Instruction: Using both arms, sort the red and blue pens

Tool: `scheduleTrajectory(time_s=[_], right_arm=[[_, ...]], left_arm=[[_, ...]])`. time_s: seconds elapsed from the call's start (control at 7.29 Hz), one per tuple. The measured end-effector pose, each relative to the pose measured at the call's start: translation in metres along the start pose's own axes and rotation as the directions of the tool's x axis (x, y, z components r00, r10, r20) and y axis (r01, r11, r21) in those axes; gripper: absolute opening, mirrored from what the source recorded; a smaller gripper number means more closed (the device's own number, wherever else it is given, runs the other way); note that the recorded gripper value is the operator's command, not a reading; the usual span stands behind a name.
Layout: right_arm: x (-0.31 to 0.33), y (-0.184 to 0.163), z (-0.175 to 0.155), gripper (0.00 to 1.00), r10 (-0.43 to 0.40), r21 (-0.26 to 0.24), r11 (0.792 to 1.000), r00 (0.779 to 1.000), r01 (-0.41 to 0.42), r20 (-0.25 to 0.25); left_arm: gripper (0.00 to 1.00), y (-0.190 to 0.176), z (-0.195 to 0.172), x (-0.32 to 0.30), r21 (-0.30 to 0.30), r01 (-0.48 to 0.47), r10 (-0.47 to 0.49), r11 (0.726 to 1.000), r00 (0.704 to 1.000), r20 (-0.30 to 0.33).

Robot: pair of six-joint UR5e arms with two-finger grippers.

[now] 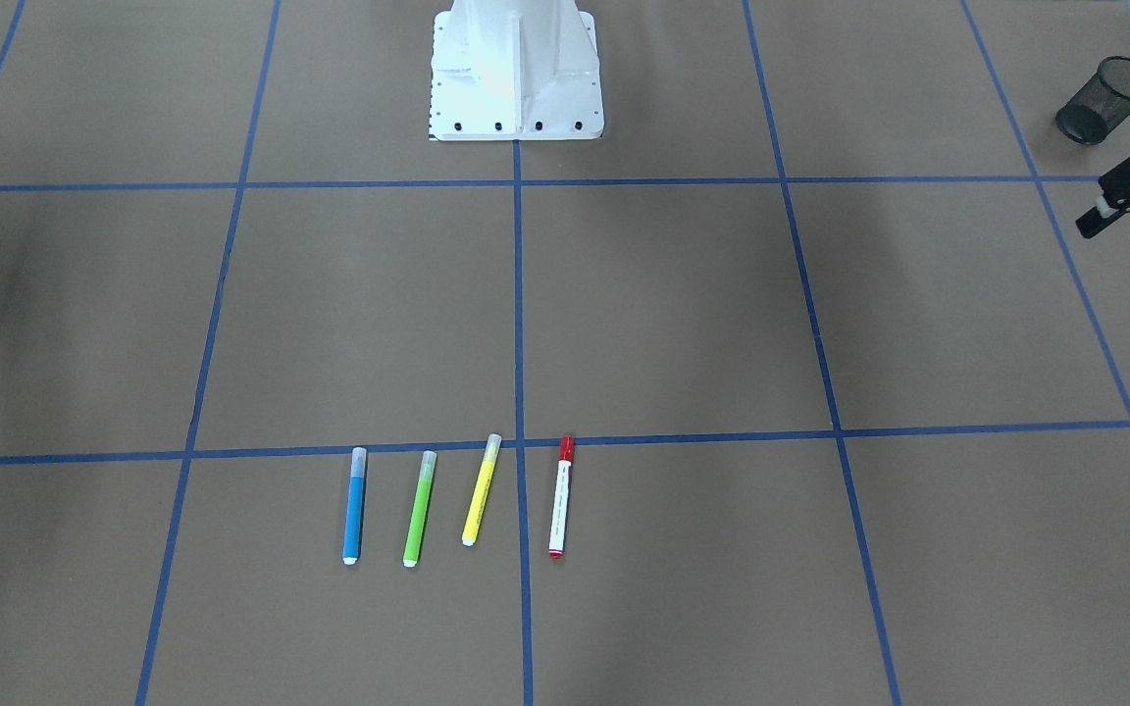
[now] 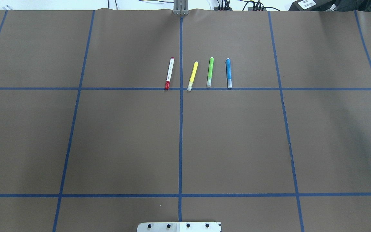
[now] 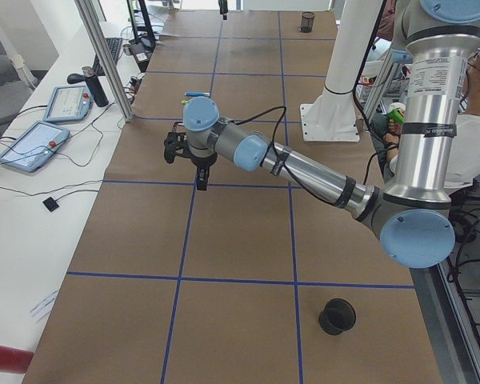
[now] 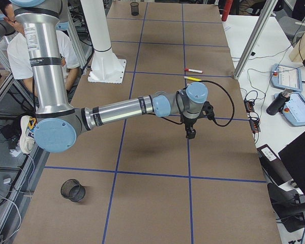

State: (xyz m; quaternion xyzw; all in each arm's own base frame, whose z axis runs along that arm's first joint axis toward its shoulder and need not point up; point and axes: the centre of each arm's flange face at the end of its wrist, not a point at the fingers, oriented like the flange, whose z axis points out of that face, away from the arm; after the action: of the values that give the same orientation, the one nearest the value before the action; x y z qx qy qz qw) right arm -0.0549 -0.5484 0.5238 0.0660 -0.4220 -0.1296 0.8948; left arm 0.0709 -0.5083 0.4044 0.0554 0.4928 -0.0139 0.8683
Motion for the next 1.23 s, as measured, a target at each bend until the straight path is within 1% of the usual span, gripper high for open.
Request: scheduleTrajectory(time_s=[0.27, 0.41, 0.55, 0.82, 0.96, 1.1, 1.23], right_arm=[[-0.006, -0.003, 0.010, 1.00, 0.000, -0.016, 1.000, 1.000, 0.000, 0.007], [-0.011, -0.006, 0.014, 1.00, 0.003, -0.021, 1.000, 1.000, -0.003, 0.008], [-0.014, -0.008, 0.016, 1.00, 0.002, -0.023, 1.000, 1.000, -0.002, 0.009], [-0.018, -0.010, 0.017, 1.00, 0.001, -0.026, 1.000, 1.000, -0.001, 0.010], [-0.021, -0.011, 0.020, 1.00, -0.002, -0.029, 1.000, 1.000, 0.002, 0.011], [-0.026, -0.012, 0.023, 1.00, -0.003, -0.035, 0.999, 1.000, 0.003, 0.014], [-0.030, -0.012, 0.026, 1.00, -0.002, -0.040, 0.999, 1.000, 0.003, 0.016]], left_arm=[[0.99, -0.018, 0.046, 0.089, 0.002, -0.027, 0.026, 1.000, 0.999, 0.046], [0.97, -0.031, 0.069, 0.132, 0.003, -0.049, 0.049, 0.999, 0.997, 0.055], [0.95, -0.054, 0.099, 0.178, -0.013, -0.073, 0.074, 0.997, 0.995, 0.060], [0.94, -0.105, 0.172, 0.265, -0.067, -0.109, 0.114, 0.992, 0.989, 0.089], [0.94, -0.119, 0.209, 0.303, -0.085, -0.130, 0.139, 0.988, 0.984, 0.112], [0.90, -0.126, 0.247, 0.330, -0.091, -0.155, 0.165, 0.984, 0.978, 0.124], [0.89, -0.130, 0.280, 0.345, -0.090, -0.178, 0.188, 0.980, 0.974, 0.129]])
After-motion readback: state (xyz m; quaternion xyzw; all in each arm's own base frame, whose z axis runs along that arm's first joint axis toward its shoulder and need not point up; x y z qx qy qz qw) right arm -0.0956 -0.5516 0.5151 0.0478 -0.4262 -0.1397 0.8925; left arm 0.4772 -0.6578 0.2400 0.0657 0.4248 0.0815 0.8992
